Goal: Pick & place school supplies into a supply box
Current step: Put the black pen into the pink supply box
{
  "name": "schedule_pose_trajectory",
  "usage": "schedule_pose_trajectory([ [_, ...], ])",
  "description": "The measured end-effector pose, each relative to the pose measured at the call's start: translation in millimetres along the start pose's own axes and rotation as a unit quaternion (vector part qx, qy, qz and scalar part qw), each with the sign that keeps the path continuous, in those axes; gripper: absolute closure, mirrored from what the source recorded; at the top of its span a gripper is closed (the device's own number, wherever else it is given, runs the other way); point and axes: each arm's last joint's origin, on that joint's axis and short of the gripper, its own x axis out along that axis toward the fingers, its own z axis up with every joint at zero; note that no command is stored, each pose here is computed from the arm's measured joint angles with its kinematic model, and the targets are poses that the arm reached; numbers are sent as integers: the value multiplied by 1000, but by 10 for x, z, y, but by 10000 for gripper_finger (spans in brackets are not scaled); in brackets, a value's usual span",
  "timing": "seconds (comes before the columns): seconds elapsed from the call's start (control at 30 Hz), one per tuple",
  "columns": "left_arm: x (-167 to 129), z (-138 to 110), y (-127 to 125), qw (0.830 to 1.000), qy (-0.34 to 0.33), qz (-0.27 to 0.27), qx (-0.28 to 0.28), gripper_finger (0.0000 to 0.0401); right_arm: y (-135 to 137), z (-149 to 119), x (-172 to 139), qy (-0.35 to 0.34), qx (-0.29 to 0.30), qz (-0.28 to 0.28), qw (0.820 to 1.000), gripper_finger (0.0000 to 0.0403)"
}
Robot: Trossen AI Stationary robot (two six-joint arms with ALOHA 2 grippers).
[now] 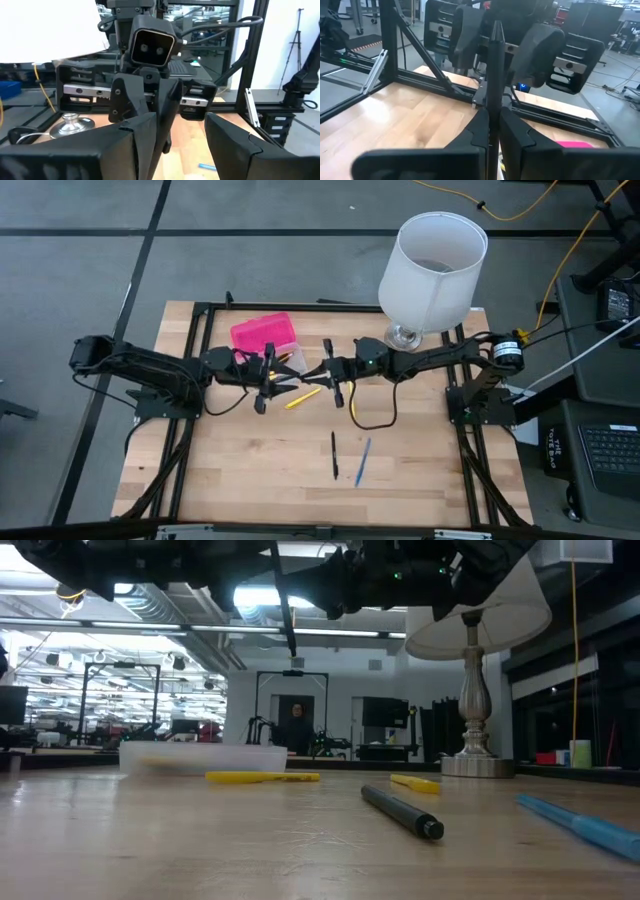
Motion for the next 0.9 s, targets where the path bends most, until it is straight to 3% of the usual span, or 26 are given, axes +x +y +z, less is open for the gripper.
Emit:
schedule_pose_trajectory([
  [0.67,-2,43,11,999,-22,5,25,243,-100,49,99,-9,-1,-8,1000,376],
  [0.9,-2,40,14,999,-19,9,38,262,-104,47,97,-8,-1,-9,1000,376],
])
